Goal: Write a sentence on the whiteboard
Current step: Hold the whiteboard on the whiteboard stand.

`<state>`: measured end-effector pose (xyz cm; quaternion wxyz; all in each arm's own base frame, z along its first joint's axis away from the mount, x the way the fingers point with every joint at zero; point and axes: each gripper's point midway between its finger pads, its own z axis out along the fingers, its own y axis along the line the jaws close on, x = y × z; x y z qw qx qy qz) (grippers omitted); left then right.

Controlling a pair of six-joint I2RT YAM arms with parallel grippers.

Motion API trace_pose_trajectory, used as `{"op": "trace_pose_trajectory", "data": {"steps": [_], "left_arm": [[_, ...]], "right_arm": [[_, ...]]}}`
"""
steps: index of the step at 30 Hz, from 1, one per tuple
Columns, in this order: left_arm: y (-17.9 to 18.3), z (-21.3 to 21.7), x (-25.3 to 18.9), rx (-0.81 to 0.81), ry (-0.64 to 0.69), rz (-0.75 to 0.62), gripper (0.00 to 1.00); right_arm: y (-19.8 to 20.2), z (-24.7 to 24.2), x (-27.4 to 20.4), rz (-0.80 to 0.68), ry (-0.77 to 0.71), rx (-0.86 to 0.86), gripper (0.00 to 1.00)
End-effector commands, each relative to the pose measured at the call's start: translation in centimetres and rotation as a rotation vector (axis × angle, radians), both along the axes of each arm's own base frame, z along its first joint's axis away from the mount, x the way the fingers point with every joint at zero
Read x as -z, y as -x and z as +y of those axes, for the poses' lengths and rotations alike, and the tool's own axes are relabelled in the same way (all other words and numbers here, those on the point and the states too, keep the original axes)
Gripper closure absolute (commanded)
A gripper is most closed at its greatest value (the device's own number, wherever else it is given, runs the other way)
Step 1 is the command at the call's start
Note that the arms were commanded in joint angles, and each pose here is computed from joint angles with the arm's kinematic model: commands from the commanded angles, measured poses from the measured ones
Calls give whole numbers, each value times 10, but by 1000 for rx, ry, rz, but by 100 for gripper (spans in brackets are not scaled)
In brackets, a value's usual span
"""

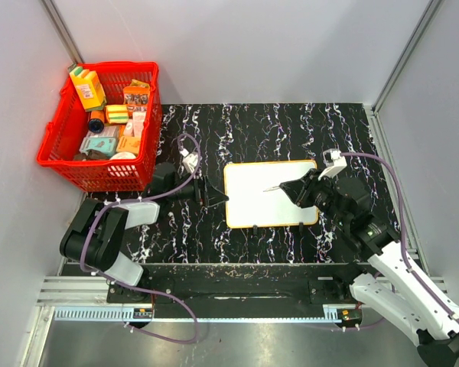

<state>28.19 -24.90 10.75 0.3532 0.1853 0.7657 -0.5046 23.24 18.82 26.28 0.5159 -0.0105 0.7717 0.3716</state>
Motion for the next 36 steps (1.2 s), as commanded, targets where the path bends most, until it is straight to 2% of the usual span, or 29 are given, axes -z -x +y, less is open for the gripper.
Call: {"op": "trace_pose_trajectory", "data": {"steps": [1,7,16,20,27,30,32,36], "left_arm": [[-13,-2,-21,-7,40,-92,17],[-19,-11,-27,47,73,-98,28],[-28,-22,-27,93,88,-89,31],[-26,-30,-26,124,90,-90,36],[-22,-34,-26,152,112,-95,58],[-20,-36,-26,163,117,-100,64],[-19,-37,-28,169,128,-105,73],[-15,-38,-26,197,155,-95,79]], "right_arm": [[-11,2,-9,-52,4,16,100],[-16,4,-10,-51,24,13,100],[-19,6,-12,-65,31,9,100],[-19,5,-10,-63,31,12,100],[-23,7,-8,-55,40,12,100],[-24,8,-11,-63,43,10,100],[-26,8,-14,-76,52,11,100],[-27,14,-17,-104,55,-22,100]]}}
